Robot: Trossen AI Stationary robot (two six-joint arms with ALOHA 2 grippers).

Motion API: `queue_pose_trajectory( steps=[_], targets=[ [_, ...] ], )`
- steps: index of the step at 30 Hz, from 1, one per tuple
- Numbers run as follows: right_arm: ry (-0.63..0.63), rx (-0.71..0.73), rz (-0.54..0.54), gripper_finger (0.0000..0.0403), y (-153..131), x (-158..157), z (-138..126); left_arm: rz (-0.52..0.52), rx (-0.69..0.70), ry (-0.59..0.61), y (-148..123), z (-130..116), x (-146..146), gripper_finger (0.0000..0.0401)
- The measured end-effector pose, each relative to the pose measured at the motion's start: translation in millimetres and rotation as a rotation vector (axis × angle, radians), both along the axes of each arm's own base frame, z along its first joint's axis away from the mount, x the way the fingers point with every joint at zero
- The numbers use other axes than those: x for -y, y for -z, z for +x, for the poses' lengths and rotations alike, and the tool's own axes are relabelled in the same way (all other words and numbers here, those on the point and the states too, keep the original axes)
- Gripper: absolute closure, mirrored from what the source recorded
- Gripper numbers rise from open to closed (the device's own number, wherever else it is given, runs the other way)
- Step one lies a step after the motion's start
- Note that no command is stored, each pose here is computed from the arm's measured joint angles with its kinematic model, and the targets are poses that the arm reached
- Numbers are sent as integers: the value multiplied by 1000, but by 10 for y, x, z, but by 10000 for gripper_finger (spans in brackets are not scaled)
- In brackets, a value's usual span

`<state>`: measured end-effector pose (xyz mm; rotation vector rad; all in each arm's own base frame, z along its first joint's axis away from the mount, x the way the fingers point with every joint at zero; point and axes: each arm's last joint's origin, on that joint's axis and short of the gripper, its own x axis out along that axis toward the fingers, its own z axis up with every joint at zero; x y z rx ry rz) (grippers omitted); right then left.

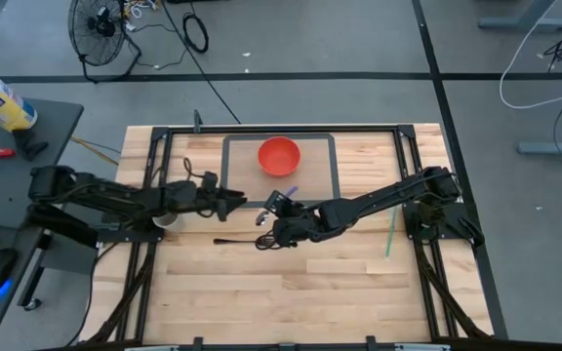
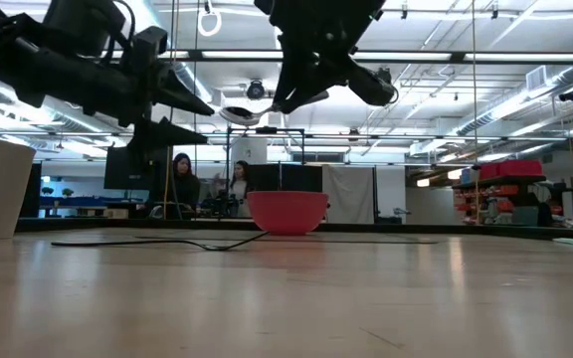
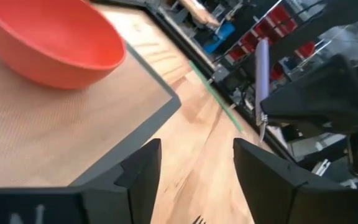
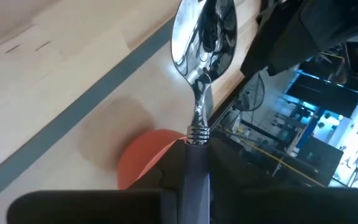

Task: Pick & Place Utensil
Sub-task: Put the purple spoon into the orange bowl

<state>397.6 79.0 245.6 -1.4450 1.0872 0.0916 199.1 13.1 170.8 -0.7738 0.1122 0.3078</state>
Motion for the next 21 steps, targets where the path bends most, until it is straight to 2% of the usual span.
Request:
queue_pose_trajectory(
  steps=[12,17,21],
  targets=[
    [4,-40,-19,350,17,60,-14,-6,4,53,-54,99,41,187],
    [23,63,-9,350,-43,198,102,2,-4,39,-37,121,51,188],
    [14,59,32,350,-39,310,129,-1,28,37,-35,155,53,188]
  ],
)
